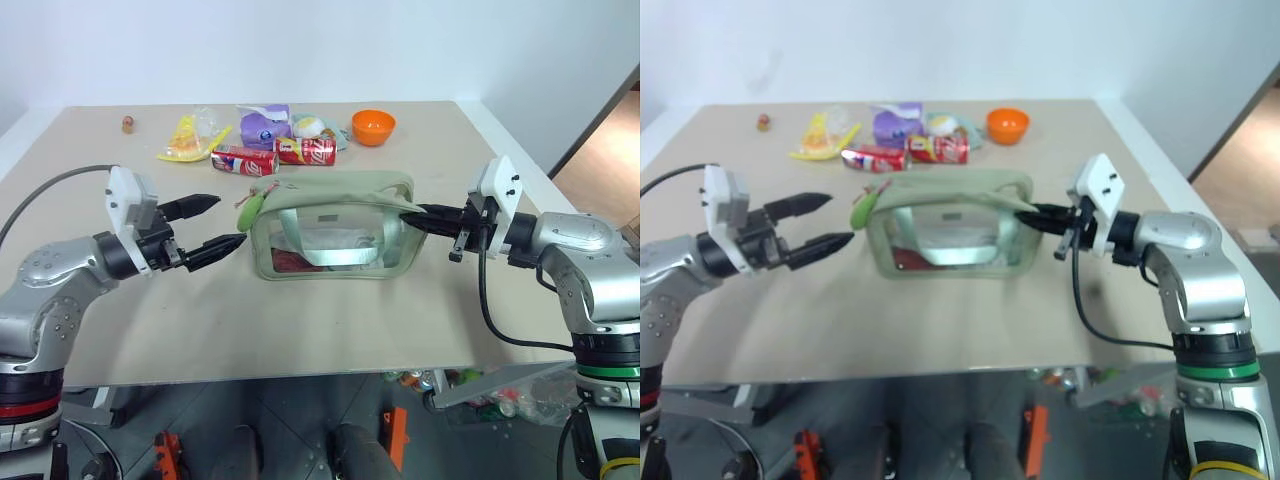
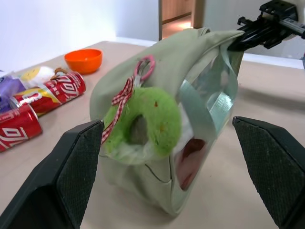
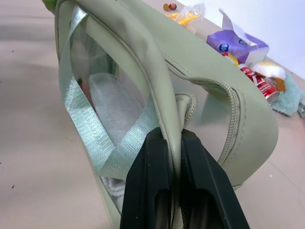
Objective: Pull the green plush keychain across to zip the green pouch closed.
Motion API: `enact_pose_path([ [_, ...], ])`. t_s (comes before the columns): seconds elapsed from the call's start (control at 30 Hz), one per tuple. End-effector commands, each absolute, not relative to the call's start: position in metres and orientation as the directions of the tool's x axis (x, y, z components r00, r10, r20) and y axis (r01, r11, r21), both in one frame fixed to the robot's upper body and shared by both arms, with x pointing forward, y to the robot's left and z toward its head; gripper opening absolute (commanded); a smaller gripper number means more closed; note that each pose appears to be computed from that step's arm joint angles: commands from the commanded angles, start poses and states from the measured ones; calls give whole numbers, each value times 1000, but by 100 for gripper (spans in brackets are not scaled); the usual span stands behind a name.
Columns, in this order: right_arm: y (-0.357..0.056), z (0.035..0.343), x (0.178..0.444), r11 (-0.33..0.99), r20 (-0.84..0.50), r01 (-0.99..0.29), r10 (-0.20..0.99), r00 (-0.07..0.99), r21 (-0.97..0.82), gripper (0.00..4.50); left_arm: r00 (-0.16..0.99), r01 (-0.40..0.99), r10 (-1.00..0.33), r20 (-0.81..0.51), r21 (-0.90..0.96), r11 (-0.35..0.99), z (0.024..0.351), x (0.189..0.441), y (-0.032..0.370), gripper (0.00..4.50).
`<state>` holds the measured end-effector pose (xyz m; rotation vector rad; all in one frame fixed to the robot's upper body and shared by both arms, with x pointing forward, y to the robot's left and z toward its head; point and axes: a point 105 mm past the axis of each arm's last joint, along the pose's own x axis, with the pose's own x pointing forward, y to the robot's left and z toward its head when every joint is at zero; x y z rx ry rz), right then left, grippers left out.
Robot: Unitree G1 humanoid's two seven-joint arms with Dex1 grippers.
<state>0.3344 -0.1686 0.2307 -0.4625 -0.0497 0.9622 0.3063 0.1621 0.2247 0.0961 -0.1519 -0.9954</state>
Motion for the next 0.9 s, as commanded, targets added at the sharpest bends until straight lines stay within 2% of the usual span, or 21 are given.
enact_pose_path([
  [0.03,-164,243,331,457,-146,-762,807,572,-459,3,524,827,-843,117,168,537,232,309,156,450],
  [0.17,-165,243,330,458,-145,-758,805,575,-465,3,536,824,-836,120,141,549,227,315,154,450],
  [0.27,-165,242,330,454,-150,-756,804,576,-471,0,543,819,-829,131,135,558,226,317,154,372],
  [0.5,-164,241,328,447,-156,-758,805,572,-474,0,582,793,-805,117,136,593,220,322,161,127],
  [0.63,-163,241,328,444,-160,-758,804,573,-478,0,597,781,-796,100,155,606,216,326,163,1],
  [0.8,-163,242,328,436,-161,-756,806,569,-488,0,589,759,-791,163,224,611,239,329,161,1],
  [0.9,-163,242,329,433,-165,-755,805,569,-491,0,522,762,-828,204,323,561,271,329,145,1],
])
